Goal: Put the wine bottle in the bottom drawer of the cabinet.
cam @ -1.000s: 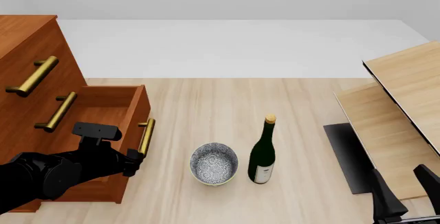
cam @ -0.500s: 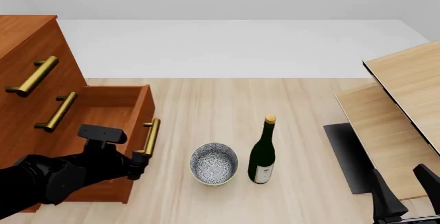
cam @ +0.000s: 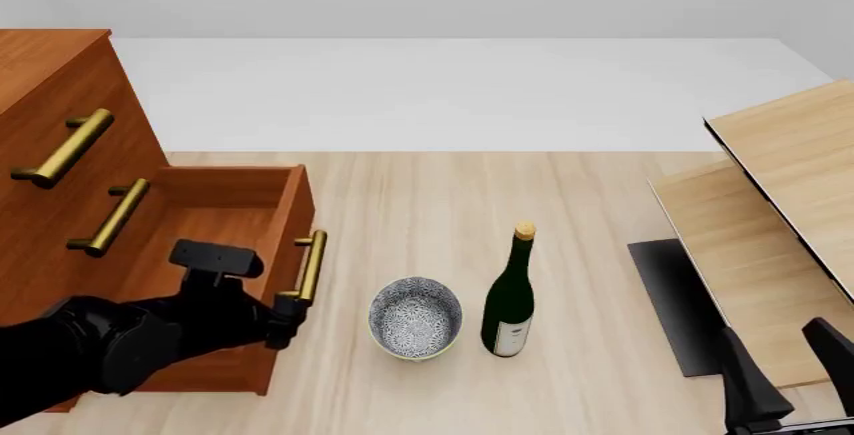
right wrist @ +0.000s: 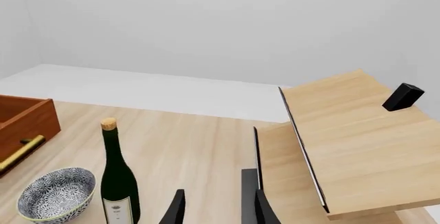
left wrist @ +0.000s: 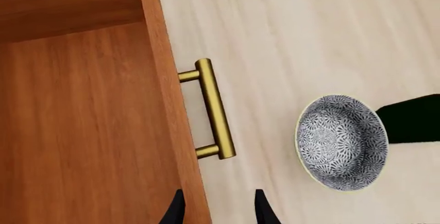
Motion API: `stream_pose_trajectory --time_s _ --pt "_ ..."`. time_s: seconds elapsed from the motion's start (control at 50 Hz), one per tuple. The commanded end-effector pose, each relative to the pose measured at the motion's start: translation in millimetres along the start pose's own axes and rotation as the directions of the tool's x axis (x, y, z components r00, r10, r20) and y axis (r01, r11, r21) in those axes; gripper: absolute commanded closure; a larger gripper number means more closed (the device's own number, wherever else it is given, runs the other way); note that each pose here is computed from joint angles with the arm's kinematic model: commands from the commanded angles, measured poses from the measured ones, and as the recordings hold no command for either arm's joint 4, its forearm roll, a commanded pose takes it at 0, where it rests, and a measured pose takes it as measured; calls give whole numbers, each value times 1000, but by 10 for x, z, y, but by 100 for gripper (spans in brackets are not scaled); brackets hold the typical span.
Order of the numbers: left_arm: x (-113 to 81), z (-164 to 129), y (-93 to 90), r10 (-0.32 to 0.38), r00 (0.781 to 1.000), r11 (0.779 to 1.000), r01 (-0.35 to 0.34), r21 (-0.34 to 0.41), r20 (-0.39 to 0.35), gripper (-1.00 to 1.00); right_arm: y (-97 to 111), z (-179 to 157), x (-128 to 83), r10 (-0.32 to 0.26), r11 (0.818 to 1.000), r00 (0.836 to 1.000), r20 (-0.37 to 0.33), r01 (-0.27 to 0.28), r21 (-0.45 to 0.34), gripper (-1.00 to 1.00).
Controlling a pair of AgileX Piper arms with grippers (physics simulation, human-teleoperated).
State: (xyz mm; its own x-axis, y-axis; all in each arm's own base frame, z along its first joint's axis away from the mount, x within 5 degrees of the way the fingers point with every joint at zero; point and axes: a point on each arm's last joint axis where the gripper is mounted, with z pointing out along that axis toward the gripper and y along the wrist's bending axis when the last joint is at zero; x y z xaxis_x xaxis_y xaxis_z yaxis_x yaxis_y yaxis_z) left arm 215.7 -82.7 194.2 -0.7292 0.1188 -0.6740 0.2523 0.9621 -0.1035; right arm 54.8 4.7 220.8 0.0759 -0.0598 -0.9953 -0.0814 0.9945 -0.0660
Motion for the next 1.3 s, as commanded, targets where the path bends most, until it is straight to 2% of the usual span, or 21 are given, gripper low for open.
stream_pose_trajectory --time_s 0.02,0.42,0.58,0.8,0.94,1.08,1.22,1.3 --pt "-84 7 -90 43 999 999 -44 22 16 -100 0 -3 -10 1 1000 1000 2 -1 -1 -100" --pt "-139 2 -208 71 997 996 -72 53 16 -100 -1 -4 -16 5 1000 1000 2 -5 0 -100" --pt "-274 -196 -147 106 993 994 -108 32 56 -100 3 -1 -2 4 1000 1000 -1 -4 -5 -100" --pt "-487 -484 -130 110 988 993 -113 20 106 -100 6 1 2 2 1000 1000 -3 -2 -11 -100" --pt "-551 -611 -124 111 986 993 -114 16 127 -100 8 1 0 2 1000 1000 -3 -2 -14 -100" --pt "-638 -756 -199 100 983 993 -107 40 154 -100 8 1 -1 2 1000 1000 -3 -2 -15 -100" --pt "-722 -892 -302 128 972 987 -144 69 199 -100 10 -1 -12 0 1000 1000 -1 0 -19 -100" --pt "-783 -995 -380 159 957 979 -185 88 241 -100 10 -3 -17 -1 1000 1000 0 1 -20 -100"
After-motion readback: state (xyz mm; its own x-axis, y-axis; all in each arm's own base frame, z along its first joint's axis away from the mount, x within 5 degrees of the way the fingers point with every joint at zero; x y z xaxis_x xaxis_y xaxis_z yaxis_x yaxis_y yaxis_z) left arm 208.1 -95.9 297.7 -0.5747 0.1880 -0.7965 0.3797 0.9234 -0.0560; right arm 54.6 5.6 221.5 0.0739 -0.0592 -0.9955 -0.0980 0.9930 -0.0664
